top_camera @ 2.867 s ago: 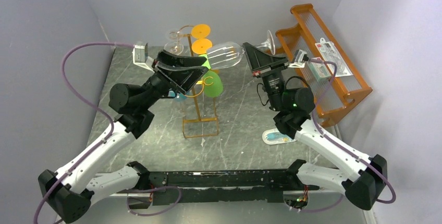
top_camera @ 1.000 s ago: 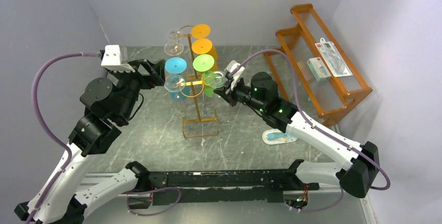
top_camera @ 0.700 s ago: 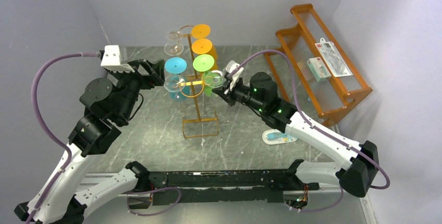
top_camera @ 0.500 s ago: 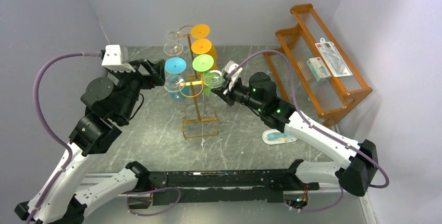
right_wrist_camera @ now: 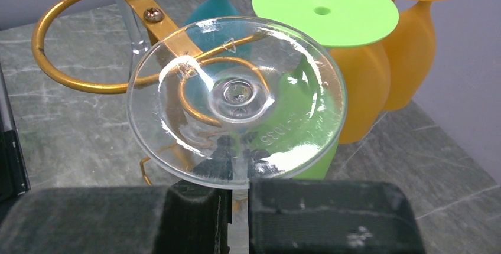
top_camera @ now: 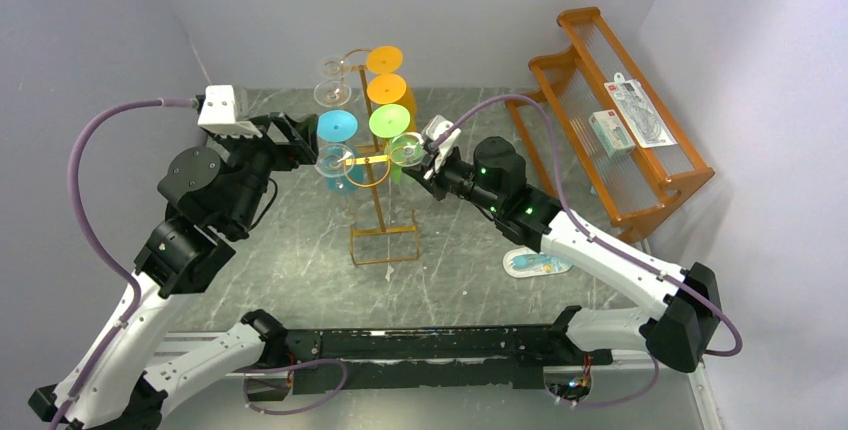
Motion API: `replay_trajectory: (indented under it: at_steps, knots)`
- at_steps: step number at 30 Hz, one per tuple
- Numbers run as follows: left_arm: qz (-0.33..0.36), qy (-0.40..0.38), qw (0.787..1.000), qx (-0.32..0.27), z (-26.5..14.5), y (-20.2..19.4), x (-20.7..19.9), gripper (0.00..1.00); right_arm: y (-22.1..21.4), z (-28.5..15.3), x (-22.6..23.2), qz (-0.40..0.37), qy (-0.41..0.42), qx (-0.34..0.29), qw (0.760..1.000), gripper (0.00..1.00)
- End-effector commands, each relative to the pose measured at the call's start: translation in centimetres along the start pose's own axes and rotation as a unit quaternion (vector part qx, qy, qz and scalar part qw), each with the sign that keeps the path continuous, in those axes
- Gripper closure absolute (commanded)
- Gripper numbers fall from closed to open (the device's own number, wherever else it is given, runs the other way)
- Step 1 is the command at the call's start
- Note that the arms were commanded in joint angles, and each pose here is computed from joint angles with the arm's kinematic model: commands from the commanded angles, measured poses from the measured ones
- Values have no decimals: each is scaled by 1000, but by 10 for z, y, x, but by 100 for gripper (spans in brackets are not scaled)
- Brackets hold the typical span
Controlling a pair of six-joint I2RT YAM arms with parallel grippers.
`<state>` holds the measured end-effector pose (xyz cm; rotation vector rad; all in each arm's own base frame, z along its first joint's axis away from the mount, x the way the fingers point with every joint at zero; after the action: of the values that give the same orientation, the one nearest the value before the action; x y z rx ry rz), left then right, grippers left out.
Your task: Place the wine glass upside down on the wine glass rack
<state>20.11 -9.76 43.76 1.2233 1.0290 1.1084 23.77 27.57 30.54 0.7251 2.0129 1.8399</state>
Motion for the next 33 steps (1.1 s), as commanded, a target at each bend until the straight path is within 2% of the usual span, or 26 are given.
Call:
replay_trajectory:
  at_steps: [1, 6, 20, 27, 33]
  knots:
    - [3, 1, 1000, 6, -2, 0, 0, 13, 17, 4, 5, -20, 16, -28, 999, 99]
    - [5, 1, 1000, 7, -1, 0, 0, 13, 14, 4, 7, -28, 24, -25, 999, 93]
    - [9, 4, 1000, 6, -2, 2, 2, 12, 6, 10, 8, -30, 37, -14, 999, 91]
    - [10, 5, 1000, 6, -3, 3, 3, 12, 1, 1, 9, -19, 34, -9, 999, 66]
    - [3, 6, 1000, 1, -5, 3, 4, 10, 0, -14, 13, -12, 39, -3, 999, 51]
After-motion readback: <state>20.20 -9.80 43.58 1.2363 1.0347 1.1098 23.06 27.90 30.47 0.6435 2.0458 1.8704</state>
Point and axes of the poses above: each gripper's point midway between its finger pads, its own z axis out along the fingers, its own x axis along the line the jaws close on, y = z × x, the point moved 6 cm from there along -z, back along the fingers, and after that the axes turned 15 degrees about z, right-handed, at the moved point
